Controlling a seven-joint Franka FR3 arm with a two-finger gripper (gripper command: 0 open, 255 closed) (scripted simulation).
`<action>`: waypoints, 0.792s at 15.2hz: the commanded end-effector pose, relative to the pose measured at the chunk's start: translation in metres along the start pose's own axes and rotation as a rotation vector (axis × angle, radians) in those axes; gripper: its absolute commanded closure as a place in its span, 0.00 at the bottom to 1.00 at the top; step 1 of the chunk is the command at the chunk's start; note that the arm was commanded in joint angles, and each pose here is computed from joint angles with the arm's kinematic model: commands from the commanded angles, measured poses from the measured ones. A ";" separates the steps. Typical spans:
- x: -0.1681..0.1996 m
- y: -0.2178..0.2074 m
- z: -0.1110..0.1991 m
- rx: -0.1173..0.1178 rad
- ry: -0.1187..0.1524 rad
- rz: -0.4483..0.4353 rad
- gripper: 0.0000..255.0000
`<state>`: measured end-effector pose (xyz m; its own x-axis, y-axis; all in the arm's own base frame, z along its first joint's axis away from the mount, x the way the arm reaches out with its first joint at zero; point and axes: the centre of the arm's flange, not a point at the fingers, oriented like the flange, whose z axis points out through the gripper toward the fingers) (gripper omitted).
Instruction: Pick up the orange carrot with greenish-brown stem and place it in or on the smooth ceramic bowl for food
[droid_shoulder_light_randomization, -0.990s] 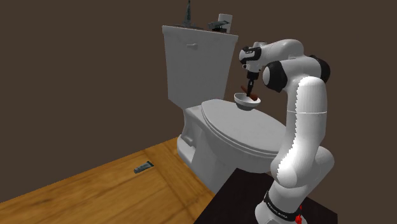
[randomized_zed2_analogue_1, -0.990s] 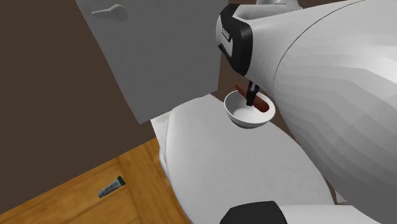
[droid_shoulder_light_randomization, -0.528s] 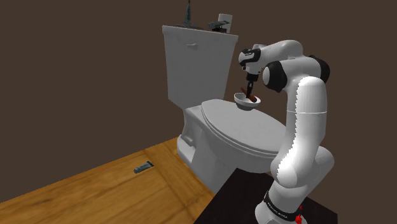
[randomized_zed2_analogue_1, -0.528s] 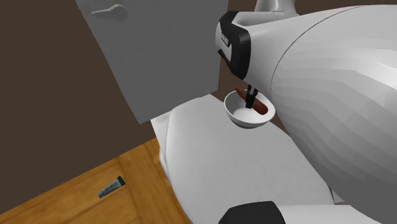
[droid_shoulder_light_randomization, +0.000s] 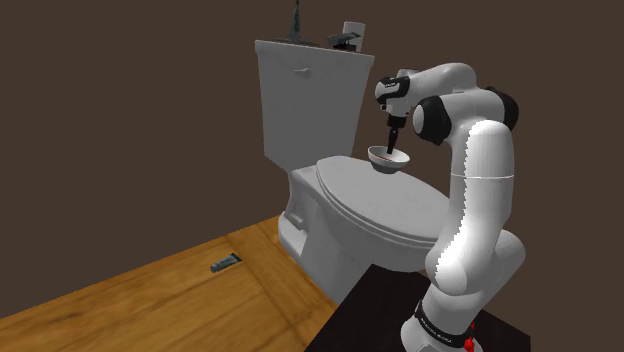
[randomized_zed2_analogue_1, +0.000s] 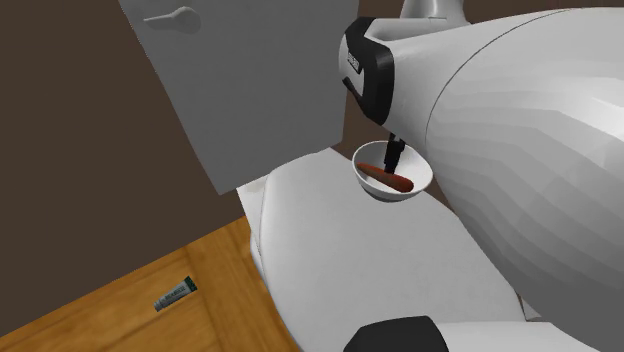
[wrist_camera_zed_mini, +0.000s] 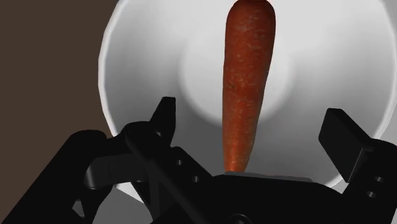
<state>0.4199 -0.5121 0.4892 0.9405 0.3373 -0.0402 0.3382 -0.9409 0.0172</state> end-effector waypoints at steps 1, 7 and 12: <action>0.000 0.000 -0.013 0.000 0.000 0.000 0.00; 0.000 0.000 -0.050 0.000 0.000 0.000 0.00; 0.000 0.000 -0.050 0.000 0.000 0.000 0.00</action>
<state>0.4215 -0.5106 0.5391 0.9405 0.3373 -0.0402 0.3382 -0.9409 0.0173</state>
